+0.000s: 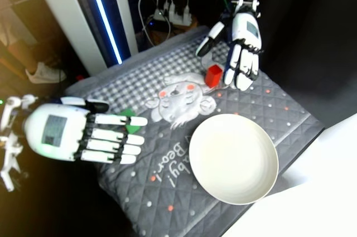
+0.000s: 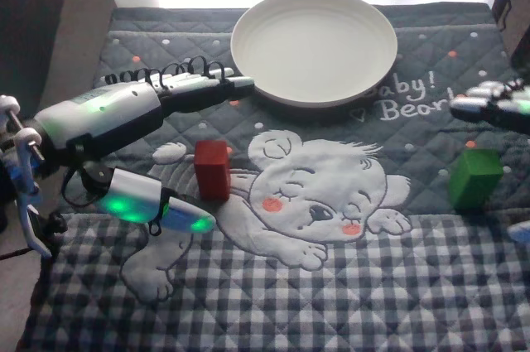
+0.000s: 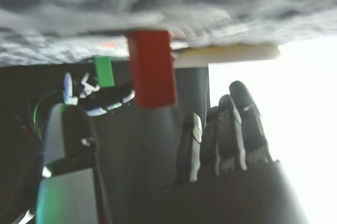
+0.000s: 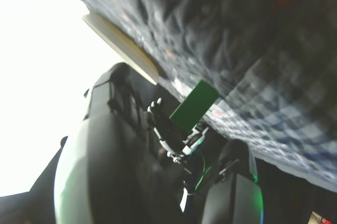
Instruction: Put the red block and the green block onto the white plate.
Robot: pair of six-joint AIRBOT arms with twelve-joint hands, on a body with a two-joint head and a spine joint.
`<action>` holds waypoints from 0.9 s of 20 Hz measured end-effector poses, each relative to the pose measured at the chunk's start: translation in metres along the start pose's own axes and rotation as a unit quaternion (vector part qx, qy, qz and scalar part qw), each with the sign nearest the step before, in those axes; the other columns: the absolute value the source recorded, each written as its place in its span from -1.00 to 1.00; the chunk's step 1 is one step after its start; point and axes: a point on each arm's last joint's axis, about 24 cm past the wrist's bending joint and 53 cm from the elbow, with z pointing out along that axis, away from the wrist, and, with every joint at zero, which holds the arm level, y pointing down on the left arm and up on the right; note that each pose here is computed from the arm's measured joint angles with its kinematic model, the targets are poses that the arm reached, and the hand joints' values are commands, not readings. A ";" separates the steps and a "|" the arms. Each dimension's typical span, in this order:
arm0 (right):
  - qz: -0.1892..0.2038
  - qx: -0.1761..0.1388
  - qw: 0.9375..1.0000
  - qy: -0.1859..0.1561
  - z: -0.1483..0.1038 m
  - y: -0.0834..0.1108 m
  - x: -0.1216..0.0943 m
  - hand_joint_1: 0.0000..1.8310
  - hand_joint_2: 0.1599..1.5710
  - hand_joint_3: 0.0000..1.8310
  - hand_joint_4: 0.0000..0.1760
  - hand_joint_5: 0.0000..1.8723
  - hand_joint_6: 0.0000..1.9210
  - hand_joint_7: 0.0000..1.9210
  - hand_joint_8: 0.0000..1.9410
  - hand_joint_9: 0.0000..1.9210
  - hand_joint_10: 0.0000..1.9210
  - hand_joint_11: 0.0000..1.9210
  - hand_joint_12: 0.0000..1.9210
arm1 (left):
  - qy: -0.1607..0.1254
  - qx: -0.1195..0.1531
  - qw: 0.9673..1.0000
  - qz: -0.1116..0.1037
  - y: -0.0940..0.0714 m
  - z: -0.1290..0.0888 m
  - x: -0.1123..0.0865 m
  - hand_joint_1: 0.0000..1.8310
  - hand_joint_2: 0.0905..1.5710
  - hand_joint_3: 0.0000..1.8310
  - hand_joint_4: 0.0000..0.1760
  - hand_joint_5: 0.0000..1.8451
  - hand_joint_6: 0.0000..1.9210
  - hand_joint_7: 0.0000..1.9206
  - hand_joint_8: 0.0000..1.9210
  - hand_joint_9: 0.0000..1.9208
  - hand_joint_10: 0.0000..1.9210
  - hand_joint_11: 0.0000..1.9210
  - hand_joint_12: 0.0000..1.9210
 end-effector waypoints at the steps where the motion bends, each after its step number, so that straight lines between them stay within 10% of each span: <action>1: -0.004 -0.018 1.000 -0.002 0.006 0.011 -0.003 -0.17 -0.01 -1.00 0.82 -0.83 -1.00 -0.81 -0.99 -0.81 -0.99 -1.00 -0.39 | -0.003 0.005 1.000 -0.006 -0.002 0.000 -0.001 -0.02 -0.01 -1.00 -0.03 -0.87 -1.00 -0.92 -1.00 -0.88 -1.00 -1.00 -0.32; 4: -0.003 -0.023 1.000 0.011 0.007 0.013 0.004 -0.10 -0.03 -1.00 1.00 -0.82 -1.00 -0.80 -1.00 -0.82 -1.00 -1.00 -0.47 | -0.006 0.006 1.000 -0.005 -0.002 0.000 -0.004 0.00 -0.01 -1.00 0.09 -0.89 -1.00 -0.92 -1.00 -0.88 -1.00 -1.00 -0.26; 6: -0.005 -0.018 1.000 0.016 0.007 0.010 0.007 -0.15 -0.02 -1.00 0.94 -0.80 -1.00 -0.77 -1.00 -0.77 -1.00 -1.00 -0.33 | -0.007 0.002 1.000 -0.005 -0.001 0.001 -0.006 0.03 0.02 -0.99 -0.63 -0.84 -0.99 -0.90 -0.99 -0.87 -1.00 -1.00 -0.30; 12: 0.002 -0.006 1.000 0.019 0.011 0.001 0.014 -0.18 -0.05 -1.00 0.78 -0.75 -1.00 -0.72 -1.00 -0.73 -1.00 -1.00 -0.27 | 0.017 0.016 1.000 0.005 -0.009 0.014 0.010 0.06 0.05 -1.00 -1.00 -0.71 -1.00 -0.60 -0.99 -0.57 -0.97 -0.86 -0.13; 18: 0.005 -0.003 1.000 0.022 0.013 -0.003 0.019 0.16 0.07 -1.00 -0.59 -0.33 -0.99 -0.20 -0.99 -0.16 -0.96 -0.52 0.00 | 0.029 0.007 0.999 0.010 -0.005 0.018 0.014 0.15 0.07 -1.00 -1.00 -0.41 -0.99 -0.39 -0.99 -0.45 -0.99 -0.91 -0.02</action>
